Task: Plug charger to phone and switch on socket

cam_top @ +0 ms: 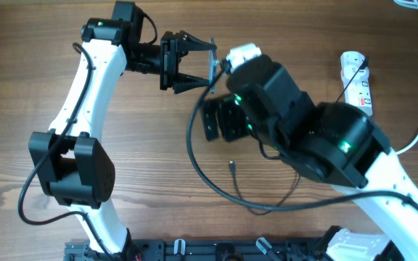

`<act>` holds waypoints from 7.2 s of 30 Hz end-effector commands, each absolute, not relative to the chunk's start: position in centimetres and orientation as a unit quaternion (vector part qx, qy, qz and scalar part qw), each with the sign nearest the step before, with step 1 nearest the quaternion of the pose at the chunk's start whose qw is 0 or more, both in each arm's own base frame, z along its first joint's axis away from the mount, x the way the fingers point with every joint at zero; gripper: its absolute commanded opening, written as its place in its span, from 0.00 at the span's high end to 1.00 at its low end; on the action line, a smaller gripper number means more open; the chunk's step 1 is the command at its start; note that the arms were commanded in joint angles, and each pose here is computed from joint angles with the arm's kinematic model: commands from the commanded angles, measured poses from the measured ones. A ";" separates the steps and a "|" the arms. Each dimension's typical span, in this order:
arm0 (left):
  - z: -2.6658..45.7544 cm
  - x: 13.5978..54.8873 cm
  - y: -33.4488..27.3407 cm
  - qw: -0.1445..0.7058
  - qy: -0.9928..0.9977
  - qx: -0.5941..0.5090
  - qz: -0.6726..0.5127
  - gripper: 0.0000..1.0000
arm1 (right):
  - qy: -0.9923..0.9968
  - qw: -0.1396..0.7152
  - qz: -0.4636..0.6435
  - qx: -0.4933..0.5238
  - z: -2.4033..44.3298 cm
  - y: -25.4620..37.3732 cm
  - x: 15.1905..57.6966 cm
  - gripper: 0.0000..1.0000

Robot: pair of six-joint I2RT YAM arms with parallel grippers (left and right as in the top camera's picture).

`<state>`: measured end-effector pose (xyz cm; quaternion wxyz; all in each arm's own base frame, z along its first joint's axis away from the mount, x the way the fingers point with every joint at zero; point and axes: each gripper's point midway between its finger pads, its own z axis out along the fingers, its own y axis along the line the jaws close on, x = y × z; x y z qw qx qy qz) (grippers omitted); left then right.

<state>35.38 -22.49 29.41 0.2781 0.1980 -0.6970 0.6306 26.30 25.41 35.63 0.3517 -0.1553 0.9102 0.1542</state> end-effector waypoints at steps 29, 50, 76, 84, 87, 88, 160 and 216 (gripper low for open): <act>32.2 34.5 -22.6 0.275 -0.684 0.173 0.654 0.40 | 0.910 0.400 0.085 -0.062 32.9 28.0 33.3 0.34; 32.2 34.5 -22.6 0.275 -0.683 0.173 0.654 0.40 | 0.905 0.415 0.082 -0.056 33.3 28.1 33.9 0.66; 32.2 34.5 -22.6 0.275 -0.683 0.173 0.654 0.37 | 0.906 0.412 0.085 -0.043 33.1 28.1 34.0 0.95; 32.2 34.5 -22.6 0.274 -0.684 0.173 0.654 0.10 | 0.905 0.413 0.101 0.009 33.3 27.9 34.2 0.96; 32.2 34.5 -22.6 0.274 -0.684 0.173 0.653 0.00 | 0.894 0.417 0.124 0.106 33.6 26.8 34.8 0.96; 32.2 34.5 -22.6 0.274 -0.684 0.173 0.653 0.00 | 0.887 0.414 0.141 0.151 33.8 26.4 35.0 0.96; 31.7 34.6 -22.5 0.283 -0.689 0.193 0.639 0.72 | 0.712 0.262 0.333 0.560 34.8 25.1 33.7 0.95; 31.4 34.6 -24.1 0.128 -0.726 0.010 0.675 0.96 | 0.924 0.284 0.257 0.002 35.0 18.5 34.4 0.00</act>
